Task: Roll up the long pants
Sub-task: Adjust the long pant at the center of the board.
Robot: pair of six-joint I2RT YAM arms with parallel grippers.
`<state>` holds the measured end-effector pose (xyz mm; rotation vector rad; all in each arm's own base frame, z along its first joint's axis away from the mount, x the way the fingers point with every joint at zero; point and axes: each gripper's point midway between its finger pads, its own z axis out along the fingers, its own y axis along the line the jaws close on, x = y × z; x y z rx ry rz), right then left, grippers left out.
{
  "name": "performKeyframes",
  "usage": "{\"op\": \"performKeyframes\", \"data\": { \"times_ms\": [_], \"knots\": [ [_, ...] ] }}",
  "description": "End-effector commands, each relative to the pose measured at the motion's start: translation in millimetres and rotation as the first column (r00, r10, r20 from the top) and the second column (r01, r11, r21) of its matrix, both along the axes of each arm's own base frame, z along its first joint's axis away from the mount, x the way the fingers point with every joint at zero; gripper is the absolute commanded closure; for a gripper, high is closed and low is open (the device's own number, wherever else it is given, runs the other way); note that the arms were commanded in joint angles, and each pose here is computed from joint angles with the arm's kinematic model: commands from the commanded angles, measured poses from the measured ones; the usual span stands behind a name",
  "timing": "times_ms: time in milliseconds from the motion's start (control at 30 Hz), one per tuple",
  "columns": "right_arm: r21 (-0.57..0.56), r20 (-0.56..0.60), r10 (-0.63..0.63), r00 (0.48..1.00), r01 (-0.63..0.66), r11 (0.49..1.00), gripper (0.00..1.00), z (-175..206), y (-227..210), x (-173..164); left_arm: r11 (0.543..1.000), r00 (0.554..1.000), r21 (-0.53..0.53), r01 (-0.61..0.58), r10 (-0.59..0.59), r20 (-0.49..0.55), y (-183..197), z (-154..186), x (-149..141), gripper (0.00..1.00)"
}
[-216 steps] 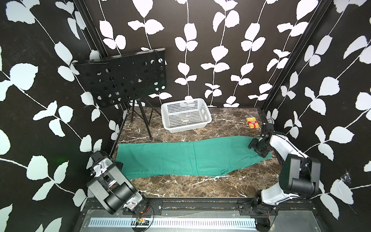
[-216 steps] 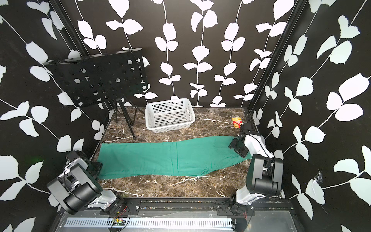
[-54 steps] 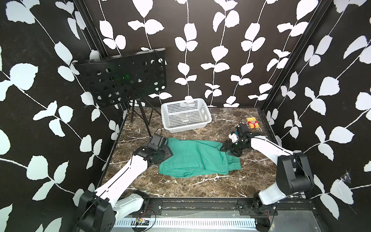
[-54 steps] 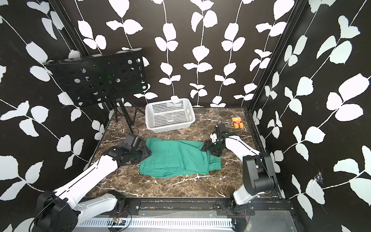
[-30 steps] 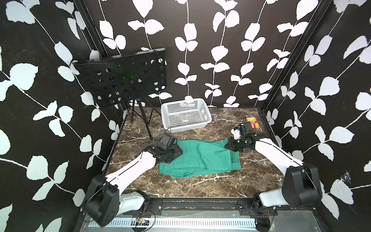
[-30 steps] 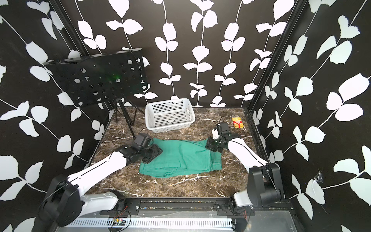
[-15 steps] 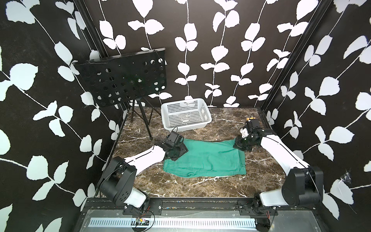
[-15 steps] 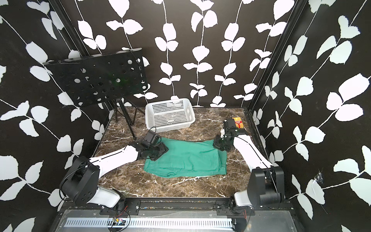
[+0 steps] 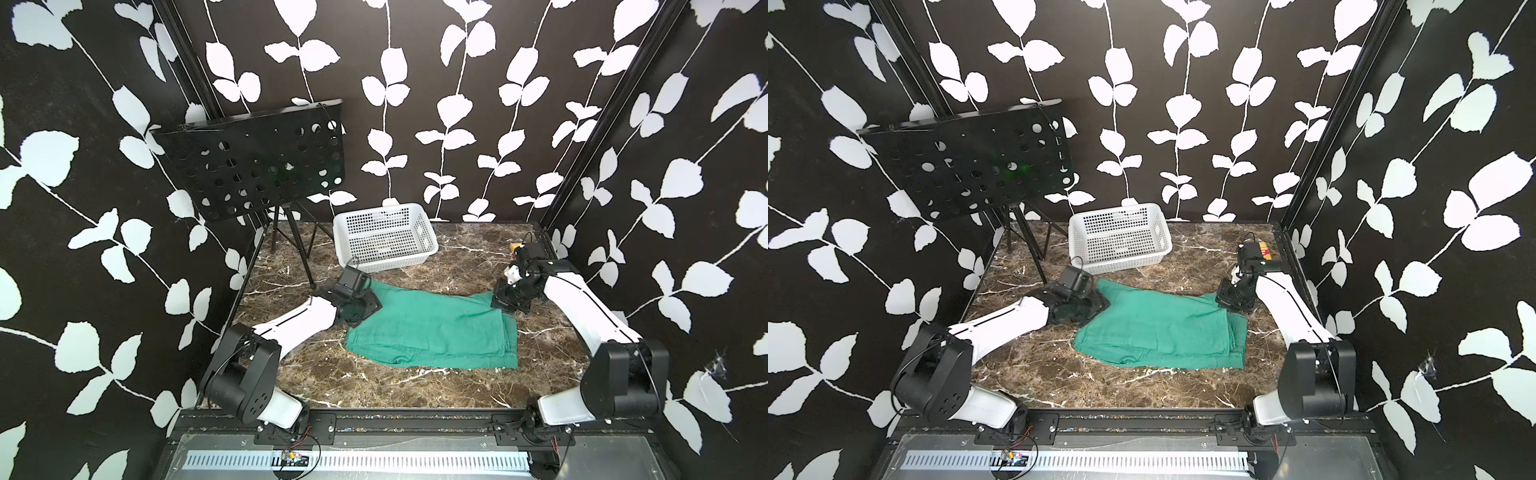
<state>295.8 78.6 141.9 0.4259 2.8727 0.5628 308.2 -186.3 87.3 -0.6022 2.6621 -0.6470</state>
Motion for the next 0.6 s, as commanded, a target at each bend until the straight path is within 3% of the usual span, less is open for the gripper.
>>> {"op": "performKeyframes", "data": {
  "times_ms": [0, 100, 200, 400, 567],
  "knots": [
    [0.040, 0.042, 0.005, 0.999, -0.007, 0.999, 1.00, 32.9, 4.3, -8.6, 0.986, 0.994, 0.135, 0.097, -0.102, 0.029, 26.1, 24.3, -1.9, 0.31],
    [0.053, 0.035, -0.002, 0.999, 0.000, 0.999, 1.00, 39.2, 3.7, -19.6, 0.958, 0.984, 0.225, 0.175, -0.181, 0.006, 34.7, 26.7, -2.7, 0.29],
    [0.048, 0.031, -0.022, 0.999, 0.021, 0.999, 1.00, 43.1, -1.4, -27.6, 0.937, 0.969, 0.251, 0.242, -0.246, -0.018, 31.9, 23.5, -0.3, 0.26],
    [-0.019, 0.031, -0.075, 0.997, 0.076, 0.997, 1.00, 44.6, -23.7, -36.1, 0.909, 0.942, 0.246, 0.337, -0.328, -0.077, 21.3, 7.8, 3.8, 0.26],
    [-0.115, 0.018, -0.126, 0.992, 0.127, 0.985, 1.00, 36.2, -47.6, -45.1, 0.899, 0.912, 0.159, 0.409, -0.398, -0.094, 0.9, -5.3, 4.1, 0.27]
  ]
}}
